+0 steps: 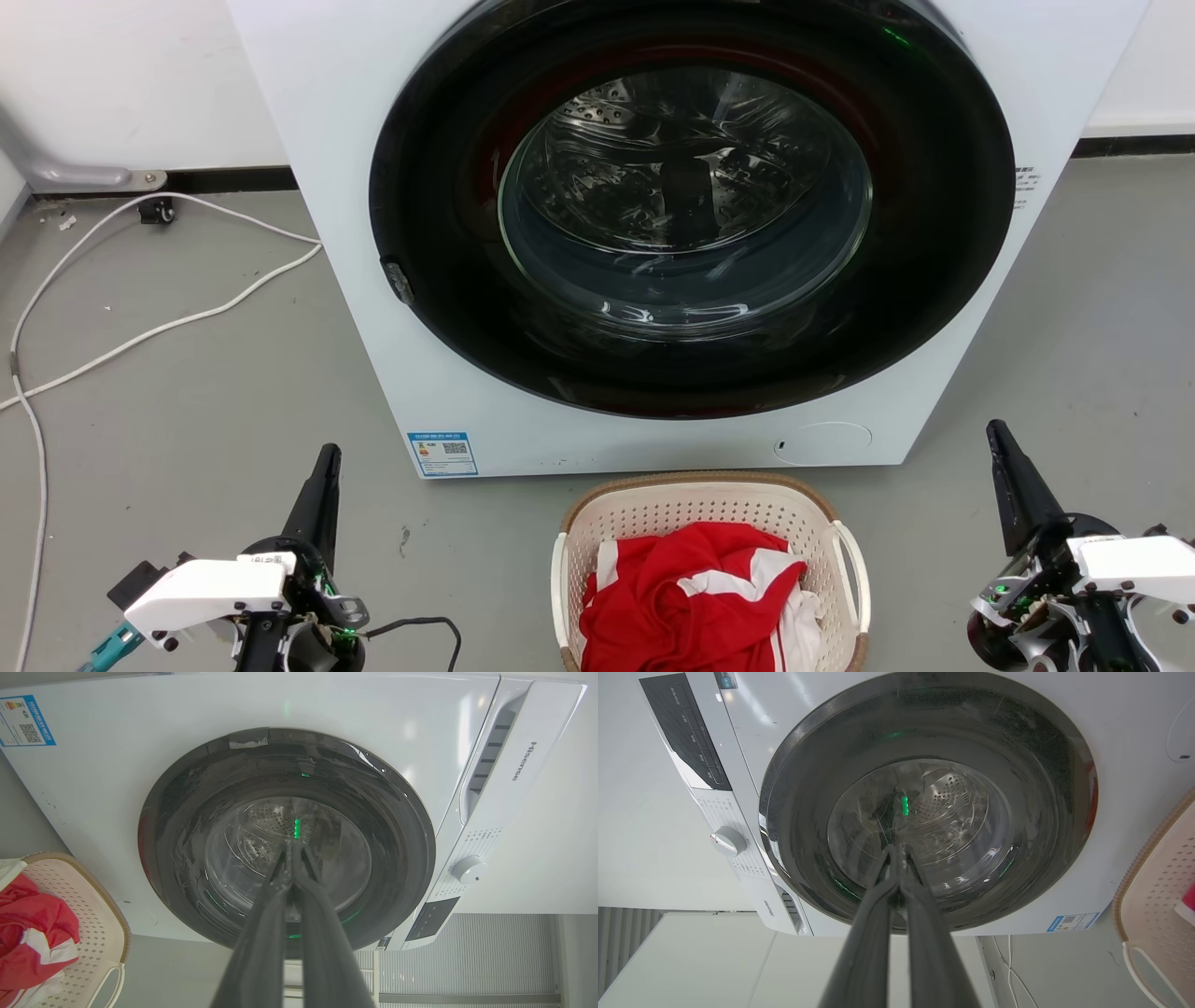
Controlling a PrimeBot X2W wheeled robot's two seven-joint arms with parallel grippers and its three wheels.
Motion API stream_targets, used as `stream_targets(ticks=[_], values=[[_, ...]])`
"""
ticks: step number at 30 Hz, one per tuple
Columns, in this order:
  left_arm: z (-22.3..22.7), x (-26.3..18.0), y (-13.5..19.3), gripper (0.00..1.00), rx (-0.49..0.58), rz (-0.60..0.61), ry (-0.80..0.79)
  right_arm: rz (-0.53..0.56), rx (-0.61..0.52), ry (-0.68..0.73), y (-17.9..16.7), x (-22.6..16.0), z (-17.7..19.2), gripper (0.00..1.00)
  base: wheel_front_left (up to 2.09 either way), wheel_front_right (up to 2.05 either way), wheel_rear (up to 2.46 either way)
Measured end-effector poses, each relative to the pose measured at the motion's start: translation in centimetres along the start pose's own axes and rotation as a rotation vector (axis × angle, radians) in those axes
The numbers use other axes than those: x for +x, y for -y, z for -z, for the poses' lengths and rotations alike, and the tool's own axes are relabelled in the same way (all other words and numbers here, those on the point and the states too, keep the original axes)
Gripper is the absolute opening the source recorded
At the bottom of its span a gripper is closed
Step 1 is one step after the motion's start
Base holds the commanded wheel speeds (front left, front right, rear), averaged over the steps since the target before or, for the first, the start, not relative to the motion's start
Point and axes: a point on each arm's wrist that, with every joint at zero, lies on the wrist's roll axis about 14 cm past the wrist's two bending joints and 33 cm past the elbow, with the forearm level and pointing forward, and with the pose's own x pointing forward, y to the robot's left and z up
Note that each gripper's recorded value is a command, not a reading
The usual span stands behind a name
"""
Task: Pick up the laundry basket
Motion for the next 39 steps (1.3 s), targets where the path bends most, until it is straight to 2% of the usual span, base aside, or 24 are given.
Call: stream_targets(ticks=[37, 38, 39], values=[[0.0, 0.0, 0.0, 0.0, 0.0, 0.0, 0.0, 0.0, 0.0, 0.0, 0.0, 0.0, 0.01, 0.0, 0.0, 0.0, 0.0], [0.02, -0.02, -0.08, 1.0, 0.0, -0.003, 0.0, 0.002, 0.0, 0.0, 0.07, -0.02, 0.01, 1.0, 0.0, 0.0, 0.0], [0.04, -0.13, -0.39, 0.0, -0.002, -0.012, 0.0, 0.012, 0.001, 0.0, 0.41, -0.14, 0.01, 0.0, 0.0, 0.0, 0.0]])
